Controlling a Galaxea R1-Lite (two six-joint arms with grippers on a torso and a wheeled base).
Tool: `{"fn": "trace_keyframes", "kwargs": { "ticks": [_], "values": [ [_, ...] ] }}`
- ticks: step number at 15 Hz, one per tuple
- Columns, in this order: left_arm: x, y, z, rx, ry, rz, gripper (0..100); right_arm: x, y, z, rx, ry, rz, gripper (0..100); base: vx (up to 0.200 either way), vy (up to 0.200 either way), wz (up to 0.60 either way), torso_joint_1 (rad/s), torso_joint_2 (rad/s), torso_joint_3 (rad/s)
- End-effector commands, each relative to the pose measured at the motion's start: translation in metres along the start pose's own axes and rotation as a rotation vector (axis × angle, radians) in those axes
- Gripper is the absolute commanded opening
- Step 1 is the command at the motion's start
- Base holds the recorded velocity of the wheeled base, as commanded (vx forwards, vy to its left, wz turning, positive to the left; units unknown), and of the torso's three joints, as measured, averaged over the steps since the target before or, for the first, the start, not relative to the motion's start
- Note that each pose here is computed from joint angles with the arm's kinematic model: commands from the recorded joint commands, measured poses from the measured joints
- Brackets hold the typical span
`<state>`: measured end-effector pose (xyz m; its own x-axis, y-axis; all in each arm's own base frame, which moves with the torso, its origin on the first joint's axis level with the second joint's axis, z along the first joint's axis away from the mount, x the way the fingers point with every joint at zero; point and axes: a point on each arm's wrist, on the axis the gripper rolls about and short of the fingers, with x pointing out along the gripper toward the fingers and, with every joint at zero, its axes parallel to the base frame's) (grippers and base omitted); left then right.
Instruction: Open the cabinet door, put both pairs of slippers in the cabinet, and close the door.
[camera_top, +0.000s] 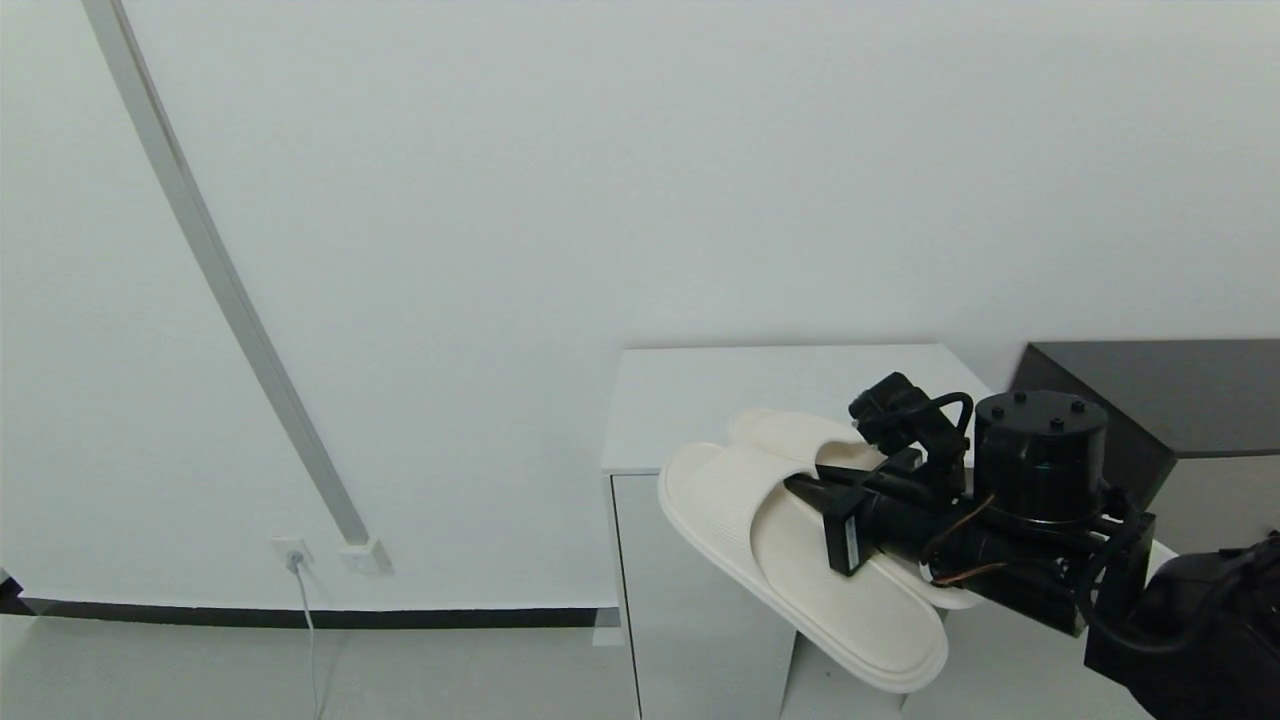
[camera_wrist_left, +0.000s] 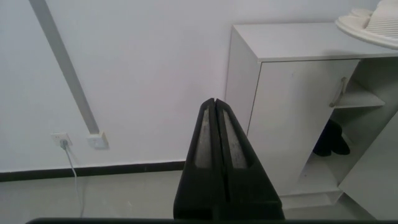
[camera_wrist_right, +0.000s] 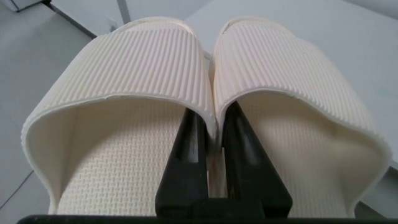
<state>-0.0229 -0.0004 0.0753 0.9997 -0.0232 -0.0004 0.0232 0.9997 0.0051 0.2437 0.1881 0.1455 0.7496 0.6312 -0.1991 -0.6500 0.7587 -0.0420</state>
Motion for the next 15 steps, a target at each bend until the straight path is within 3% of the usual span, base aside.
{"fn": "trace_keyframes", "kwargs": {
  "ticks": [1,14,15],
  "values": [
    [0.0001,0.0,0.0,-0.001,0.001,0.0,0,0.0005,0.0013,-0.0028,-0.001,0.009,0.004,0,0.0,0.0,0.0,0.0,0.0,0.0],
    [0.0001,0.0,0.0,-0.001,0.001,0.0,0,0.0026,0.0024,-0.0082,0.0,0.029,0.008,0,0.0,0.0,0.0,0.0,0.0,0.0],
    [0.0001,0.0,0.0,0.001,0.001,0.0,0,0.0025,0.0025,-0.0088,0.0,0.032,0.008,0,0.0,-0.2,0.0,-0.002,0.0,-0.002]
  ]
}}
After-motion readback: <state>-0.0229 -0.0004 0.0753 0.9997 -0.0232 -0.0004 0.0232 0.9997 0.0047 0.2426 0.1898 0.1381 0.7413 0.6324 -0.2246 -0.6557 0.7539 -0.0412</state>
